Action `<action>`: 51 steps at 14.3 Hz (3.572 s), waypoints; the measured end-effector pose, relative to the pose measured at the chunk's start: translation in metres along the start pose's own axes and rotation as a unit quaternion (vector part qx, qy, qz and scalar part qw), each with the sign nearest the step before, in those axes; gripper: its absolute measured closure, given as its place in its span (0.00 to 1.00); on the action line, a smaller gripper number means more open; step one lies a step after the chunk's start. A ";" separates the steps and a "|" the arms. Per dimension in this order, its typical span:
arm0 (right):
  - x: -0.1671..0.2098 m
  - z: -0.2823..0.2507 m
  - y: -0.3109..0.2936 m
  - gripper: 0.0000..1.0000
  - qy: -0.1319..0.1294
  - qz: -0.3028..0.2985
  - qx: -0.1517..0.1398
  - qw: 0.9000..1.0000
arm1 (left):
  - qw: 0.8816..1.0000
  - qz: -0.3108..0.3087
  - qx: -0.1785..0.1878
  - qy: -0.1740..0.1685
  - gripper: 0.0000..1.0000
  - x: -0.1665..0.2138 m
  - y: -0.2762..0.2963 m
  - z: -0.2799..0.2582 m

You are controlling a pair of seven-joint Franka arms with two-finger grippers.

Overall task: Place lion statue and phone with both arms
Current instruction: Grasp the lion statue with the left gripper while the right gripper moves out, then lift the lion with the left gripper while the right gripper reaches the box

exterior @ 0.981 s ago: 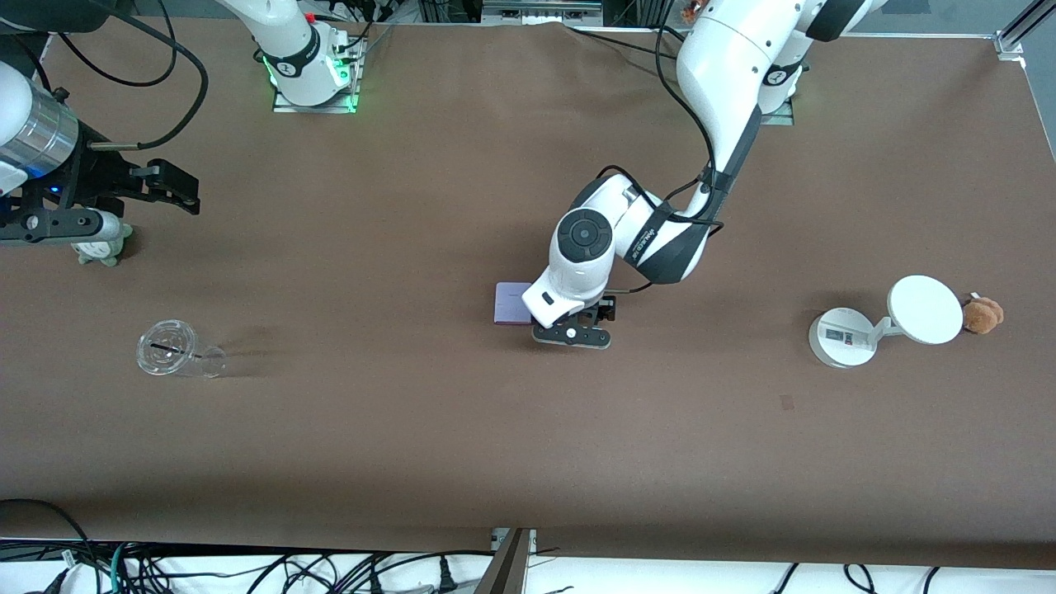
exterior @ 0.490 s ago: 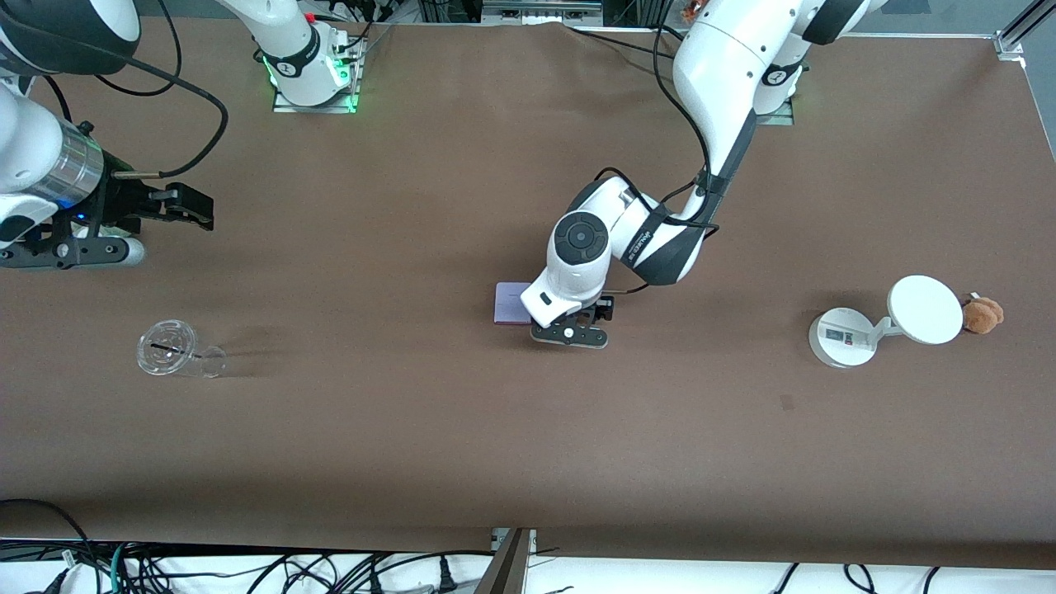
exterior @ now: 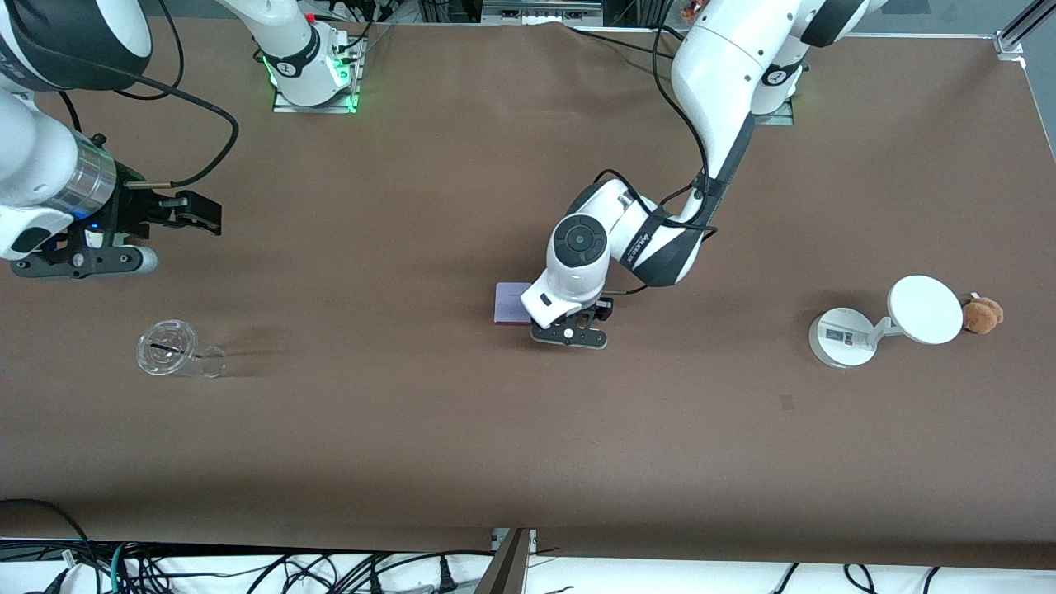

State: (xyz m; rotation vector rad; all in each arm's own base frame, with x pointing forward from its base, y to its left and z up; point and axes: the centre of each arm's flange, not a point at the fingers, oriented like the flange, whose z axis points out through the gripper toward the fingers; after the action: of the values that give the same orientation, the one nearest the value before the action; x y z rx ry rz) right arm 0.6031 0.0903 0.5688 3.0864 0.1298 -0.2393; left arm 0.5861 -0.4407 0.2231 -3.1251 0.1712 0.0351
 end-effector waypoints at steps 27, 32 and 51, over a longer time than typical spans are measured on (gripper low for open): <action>0.081 0.151 -0.148 0.00 0.007 -0.008 0.007 1.000 | 1.000 0.014 0.001 0.005 0.66 0.021 -0.033 -0.003; 0.075 0.188 -0.225 0.00 0.018 0.022 0.004 1.000 | 0.999 0.003 -0.039 -0.017 0.66 0.054 -0.116 -0.055; 0.036 0.340 -0.412 0.00 0.075 0.112 0.061 0.989 | 0.999 -0.014 0.026 -0.037 0.66 0.020 -0.342 -0.064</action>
State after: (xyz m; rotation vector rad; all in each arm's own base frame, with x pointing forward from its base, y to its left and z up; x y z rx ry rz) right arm 0.5509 0.4870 0.2128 3.2012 -0.2346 -0.0065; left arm 0.6452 -0.1034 0.2904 -3.0683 0.1248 0.1437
